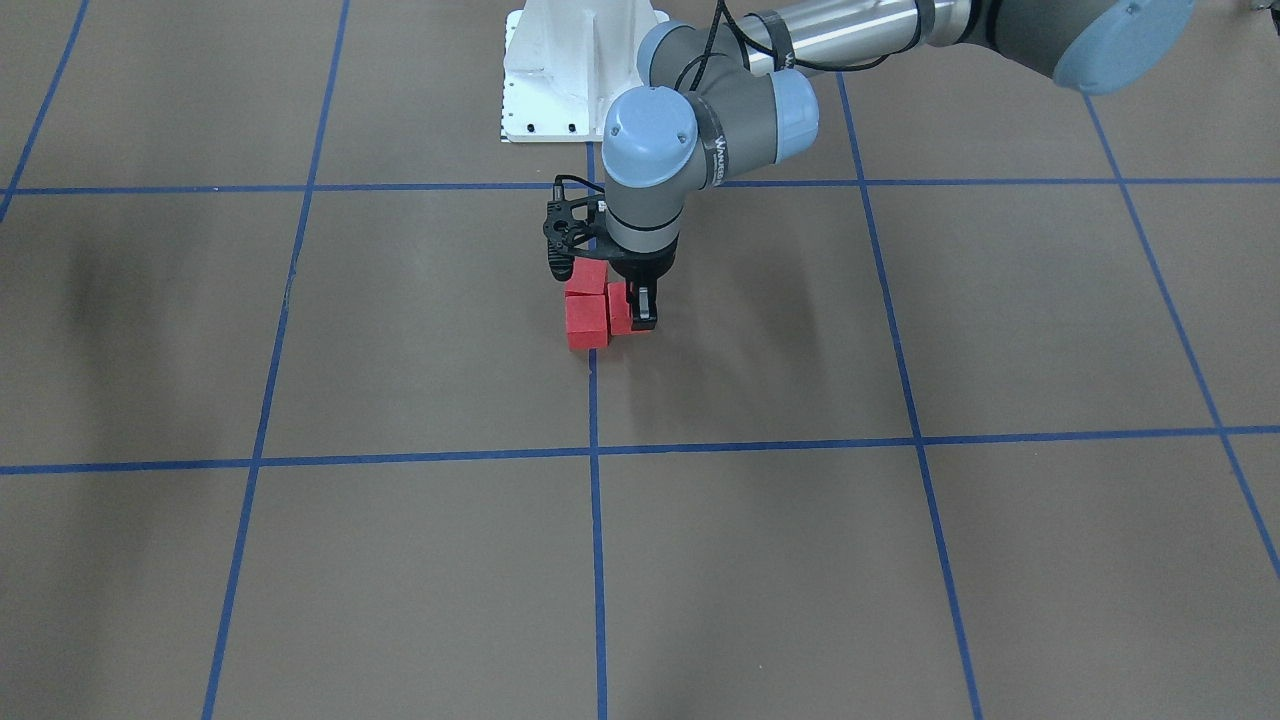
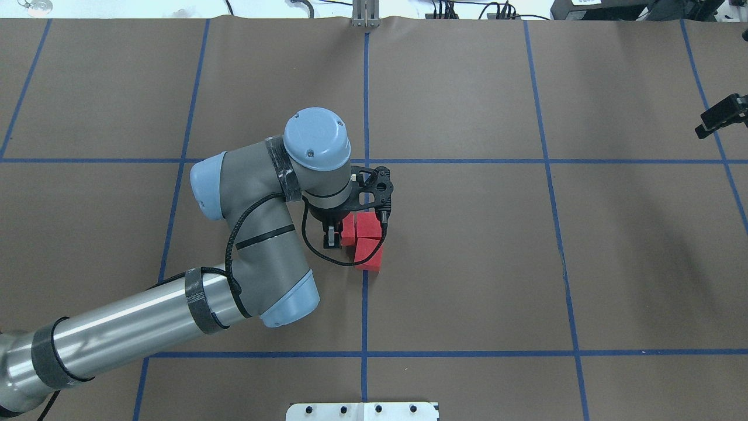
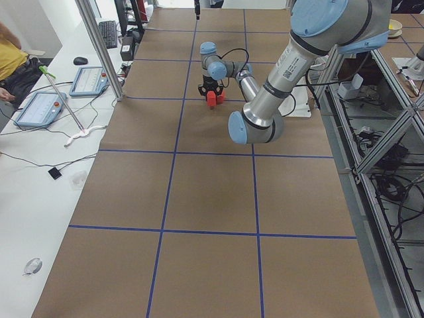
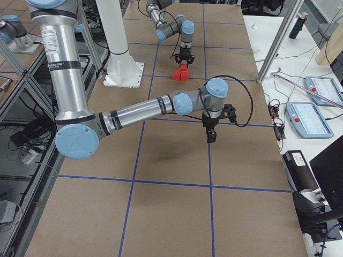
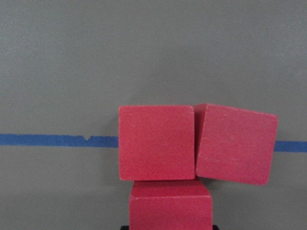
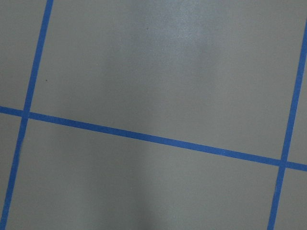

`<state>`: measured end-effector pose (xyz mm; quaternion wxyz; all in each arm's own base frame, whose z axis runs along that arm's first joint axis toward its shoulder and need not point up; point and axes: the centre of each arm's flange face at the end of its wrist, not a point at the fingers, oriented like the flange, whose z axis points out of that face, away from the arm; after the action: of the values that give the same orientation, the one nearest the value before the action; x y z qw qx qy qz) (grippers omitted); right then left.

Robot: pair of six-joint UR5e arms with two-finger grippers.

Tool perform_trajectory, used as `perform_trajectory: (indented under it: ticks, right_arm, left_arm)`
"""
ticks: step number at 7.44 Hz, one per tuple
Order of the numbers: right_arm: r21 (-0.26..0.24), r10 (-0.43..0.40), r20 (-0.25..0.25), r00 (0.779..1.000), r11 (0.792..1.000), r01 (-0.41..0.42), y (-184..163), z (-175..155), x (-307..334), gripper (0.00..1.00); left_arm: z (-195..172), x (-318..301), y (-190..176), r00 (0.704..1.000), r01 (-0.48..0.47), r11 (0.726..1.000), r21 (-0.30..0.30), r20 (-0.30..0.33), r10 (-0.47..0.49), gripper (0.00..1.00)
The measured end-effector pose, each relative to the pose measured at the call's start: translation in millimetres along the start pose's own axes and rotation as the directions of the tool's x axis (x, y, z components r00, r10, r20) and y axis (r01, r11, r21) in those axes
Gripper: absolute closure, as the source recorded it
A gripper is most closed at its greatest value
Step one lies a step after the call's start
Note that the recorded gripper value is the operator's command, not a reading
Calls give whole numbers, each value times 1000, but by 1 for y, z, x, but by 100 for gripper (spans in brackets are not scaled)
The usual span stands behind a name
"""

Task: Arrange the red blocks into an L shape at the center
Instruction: 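Hold the red cube with the left gripper, pressing it against the pair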

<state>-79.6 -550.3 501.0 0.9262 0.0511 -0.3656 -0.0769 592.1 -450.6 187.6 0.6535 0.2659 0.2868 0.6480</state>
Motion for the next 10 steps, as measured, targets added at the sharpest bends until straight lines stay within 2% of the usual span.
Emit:
perform_trajectory:
  ticks: [5,9,10]
  right_arm:
    - [1,0,0,1000,1000,0,-1,0,0,0]
    - [3,-1,-1,1000,1000,1,-2,-1,-1,0]
    - [4,-2,0,1000,1000,2,-2,-1,-2,0]
  left_arm:
    - [9,-4,0,1000,-3,1000,8,4,3,71]
    - [11,-3,0,1000,-4,1000,7,2,4,59]
    - [11,-3,0,1000,-4,1000,7,2,4,59]
